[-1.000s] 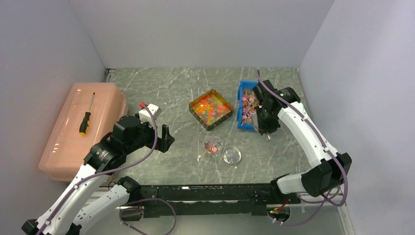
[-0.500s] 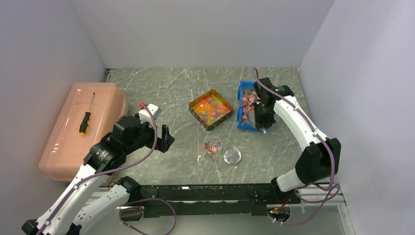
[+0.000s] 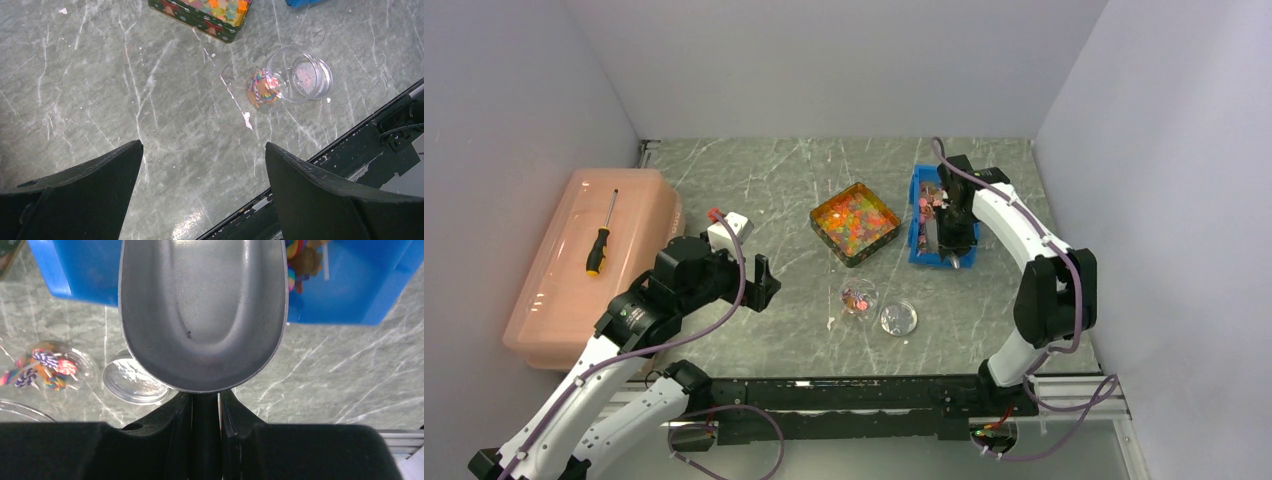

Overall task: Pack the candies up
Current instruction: Scoop the fake candies from the storage box.

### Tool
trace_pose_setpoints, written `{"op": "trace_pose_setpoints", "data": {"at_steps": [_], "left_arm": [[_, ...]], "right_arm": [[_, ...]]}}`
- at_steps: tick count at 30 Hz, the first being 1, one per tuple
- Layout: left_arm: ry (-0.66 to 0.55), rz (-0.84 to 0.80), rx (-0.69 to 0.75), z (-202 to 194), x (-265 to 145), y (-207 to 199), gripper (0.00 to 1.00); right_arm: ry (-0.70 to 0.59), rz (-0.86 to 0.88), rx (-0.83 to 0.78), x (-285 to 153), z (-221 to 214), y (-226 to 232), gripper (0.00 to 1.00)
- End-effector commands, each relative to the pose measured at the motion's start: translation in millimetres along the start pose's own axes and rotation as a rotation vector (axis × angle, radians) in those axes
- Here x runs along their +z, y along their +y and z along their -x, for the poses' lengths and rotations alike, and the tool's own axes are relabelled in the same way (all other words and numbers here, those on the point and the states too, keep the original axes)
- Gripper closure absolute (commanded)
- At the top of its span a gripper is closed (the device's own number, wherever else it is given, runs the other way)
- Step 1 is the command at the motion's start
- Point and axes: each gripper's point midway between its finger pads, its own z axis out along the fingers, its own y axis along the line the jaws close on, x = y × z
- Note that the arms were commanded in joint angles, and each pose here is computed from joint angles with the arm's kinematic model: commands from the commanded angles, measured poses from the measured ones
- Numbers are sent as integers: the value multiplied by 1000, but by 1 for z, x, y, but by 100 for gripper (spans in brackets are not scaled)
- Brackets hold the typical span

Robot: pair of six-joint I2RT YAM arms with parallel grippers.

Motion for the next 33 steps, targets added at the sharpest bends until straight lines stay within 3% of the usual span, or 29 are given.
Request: {"op": "trace_pose_setpoints", "data": {"at_steps": [1, 13, 25, 33], "left_arm": [[-35, -12, 2, 7, -2, -2, 1], [-30, -3, -1, 6, -1, -1, 1], [-22, 2, 1, 5, 1, 0, 1], [-18, 6, 0, 5, 2, 1, 1]], "right_arm": [[-70, 39, 13, 1, 28, 4, 100], [-119, 11, 76, 26, 63, -4, 100], [-315, -121, 202, 44, 92, -27, 100], [-320, -90, 161, 54, 108, -18, 100]]}}
